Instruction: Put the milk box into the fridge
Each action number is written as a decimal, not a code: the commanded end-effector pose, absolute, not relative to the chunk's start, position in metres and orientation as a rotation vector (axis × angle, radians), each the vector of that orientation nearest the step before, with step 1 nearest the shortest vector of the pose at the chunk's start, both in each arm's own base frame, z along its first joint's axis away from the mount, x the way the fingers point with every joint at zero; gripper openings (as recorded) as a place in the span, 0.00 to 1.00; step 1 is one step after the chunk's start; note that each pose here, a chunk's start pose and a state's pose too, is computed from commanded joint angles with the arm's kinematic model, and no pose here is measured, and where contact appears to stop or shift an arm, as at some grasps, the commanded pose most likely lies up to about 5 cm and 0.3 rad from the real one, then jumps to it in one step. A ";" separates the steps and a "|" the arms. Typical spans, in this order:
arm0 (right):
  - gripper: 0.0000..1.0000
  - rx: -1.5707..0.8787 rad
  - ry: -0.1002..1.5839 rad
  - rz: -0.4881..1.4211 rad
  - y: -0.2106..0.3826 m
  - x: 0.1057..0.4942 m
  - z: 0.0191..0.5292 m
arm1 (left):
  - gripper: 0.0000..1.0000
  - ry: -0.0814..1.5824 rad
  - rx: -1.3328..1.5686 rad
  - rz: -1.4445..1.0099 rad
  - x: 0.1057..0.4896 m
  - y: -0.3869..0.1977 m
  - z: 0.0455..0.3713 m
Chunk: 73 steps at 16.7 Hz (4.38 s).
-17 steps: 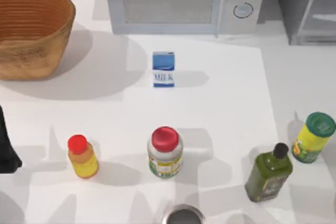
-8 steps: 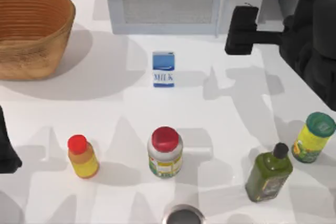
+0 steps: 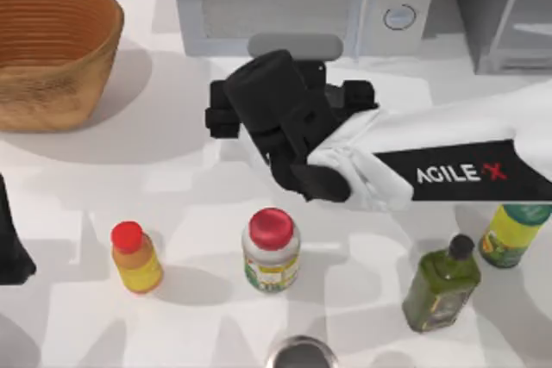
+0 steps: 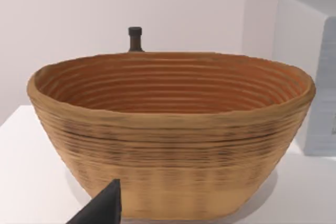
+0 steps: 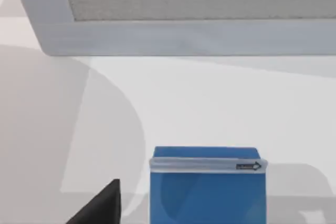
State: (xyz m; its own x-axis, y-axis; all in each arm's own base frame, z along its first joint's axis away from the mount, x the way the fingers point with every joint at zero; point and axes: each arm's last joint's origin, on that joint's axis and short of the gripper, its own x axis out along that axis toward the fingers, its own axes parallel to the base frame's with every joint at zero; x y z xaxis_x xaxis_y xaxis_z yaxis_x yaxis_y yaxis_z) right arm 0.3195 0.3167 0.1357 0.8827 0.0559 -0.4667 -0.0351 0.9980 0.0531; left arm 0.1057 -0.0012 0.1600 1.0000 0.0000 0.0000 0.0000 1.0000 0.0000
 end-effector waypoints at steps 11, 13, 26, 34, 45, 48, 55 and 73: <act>1.00 0.002 0.502 -0.014 0.341 0.330 0.084 | 1.00 0.000 0.000 0.000 0.106 -0.001 0.160; 1.00 0.009 0.495 -0.012 0.345 0.330 0.098 | 1.00 0.000 0.000 0.000 0.106 -0.001 0.160; 1.00 0.002 0.500 -0.010 0.343 0.373 0.059 | 1.00 0.000 0.000 0.000 0.106 -0.001 0.160; 0.55 0.002 0.500 -0.010 0.343 0.373 0.059 | 1.00 0.000 0.000 0.000 0.106 -0.001 0.160; 0.00 0.002 0.500 -0.010 0.343 0.373 0.059 | 1.00 0.000 0.000 0.000 0.106 -0.001 0.160; 0.00 0.002 0.500 -0.010 0.343 0.373 0.059 | 1.00 0.000 0.000 0.000 0.106 -0.001 0.160; 0.00 0.015 0.487 0.007 0.351 0.375 0.102 | 1.00 0.000 0.000 0.000 0.106 -0.001 0.160; 0.00 0.027 0.524 0.025 0.319 0.369 0.222 | 1.00 0.000 0.000 0.000 0.106 -0.001 0.160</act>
State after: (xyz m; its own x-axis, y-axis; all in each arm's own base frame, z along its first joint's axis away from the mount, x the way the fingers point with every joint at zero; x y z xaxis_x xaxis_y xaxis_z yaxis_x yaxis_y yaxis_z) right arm 0.3691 0.3194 0.2219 0.8655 0.0308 -0.5000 -0.0172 0.9993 0.0318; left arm 0.1057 -0.0012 0.1600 1.0000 0.0000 0.0000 0.0000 1.0000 0.0000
